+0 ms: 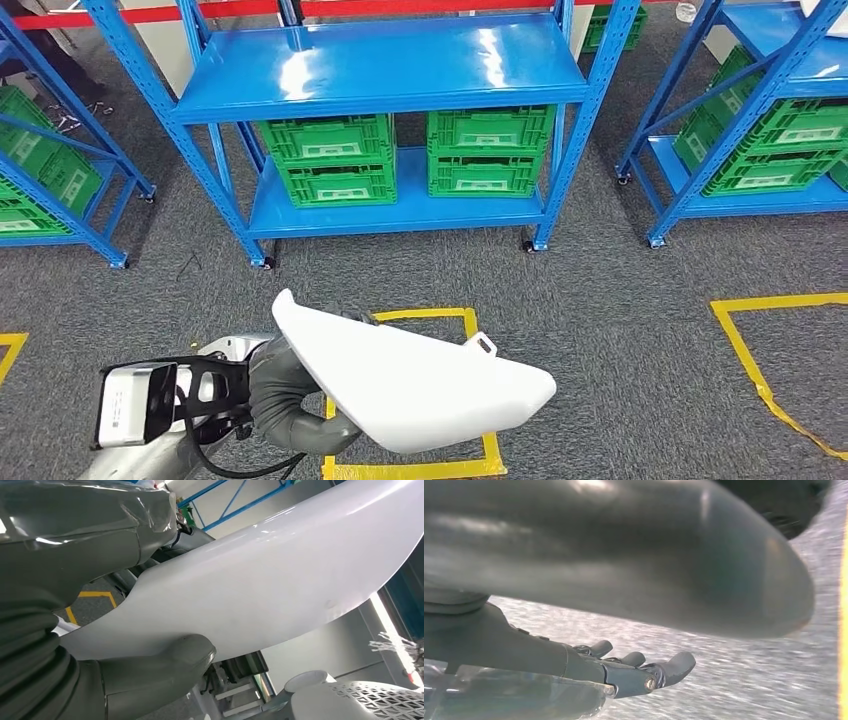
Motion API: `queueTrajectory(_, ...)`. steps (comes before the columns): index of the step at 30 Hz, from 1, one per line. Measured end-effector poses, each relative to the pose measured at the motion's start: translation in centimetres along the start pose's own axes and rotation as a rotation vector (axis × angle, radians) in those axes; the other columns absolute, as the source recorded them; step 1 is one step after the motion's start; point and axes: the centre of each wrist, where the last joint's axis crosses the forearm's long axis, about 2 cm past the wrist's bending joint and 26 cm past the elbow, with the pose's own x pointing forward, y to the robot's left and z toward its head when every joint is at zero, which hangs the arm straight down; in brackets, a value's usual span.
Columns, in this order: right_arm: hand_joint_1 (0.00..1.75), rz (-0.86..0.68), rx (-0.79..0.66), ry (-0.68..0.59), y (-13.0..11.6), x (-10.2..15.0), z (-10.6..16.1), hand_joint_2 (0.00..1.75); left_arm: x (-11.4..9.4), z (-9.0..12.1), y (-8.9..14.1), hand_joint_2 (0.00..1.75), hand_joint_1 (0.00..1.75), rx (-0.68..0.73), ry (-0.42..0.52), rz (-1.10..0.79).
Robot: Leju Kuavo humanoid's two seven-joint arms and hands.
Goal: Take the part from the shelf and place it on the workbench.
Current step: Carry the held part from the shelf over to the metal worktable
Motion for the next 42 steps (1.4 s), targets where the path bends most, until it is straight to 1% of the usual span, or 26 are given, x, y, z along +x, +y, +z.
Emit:
queueTrajectory(5, 0.0, -0.013, -0.035, 0.022, -0.9, -0.4, 0.7, 0.0, 0.1, 0.1, 0.1, 1.75, 1.73, -0.001, 0.001, -0.017)
queueTrajectory(11, 0.0, 0.036, -0.083, -0.044, -1.6, -0.7, 1.3, 0.0, -0.2, 0.7, -0.2, 1.75, 1.73, 0.018, -0.001, -0.017)
queueTrajectory(18, 0.0, 0.041, -0.108, -0.117, -1.2, 0.2, 1.1, 0.0, -0.3, 1.1, -0.2, 1.75, 1.73, 0.026, 0.0, -0.017)
queueTrajectory(28, 0.0, 0.057, -0.08, -0.125, -0.8, 0.0, 1.0, 0.0, -0.4, 1.6, -0.2, 1.75, 1.73, 0.034, 0.003, -0.009)
queueTrajectory(33, 0.0, 0.066, -0.029, -0.089, -0.8, -0.2, 0.9, 0.0, -0.5, 1.3, -0.4, 1.75, 1.73, 0.035, -0.001, -0.003)
queueTrajectory(42, 0.0, 0.017, 0.03, -0.08, -1.6, -0.8, 0.8, 0.0, -0.9, 1.0, -0.8, 1.75, 1.73, 0.04, -0.01, 0.011)
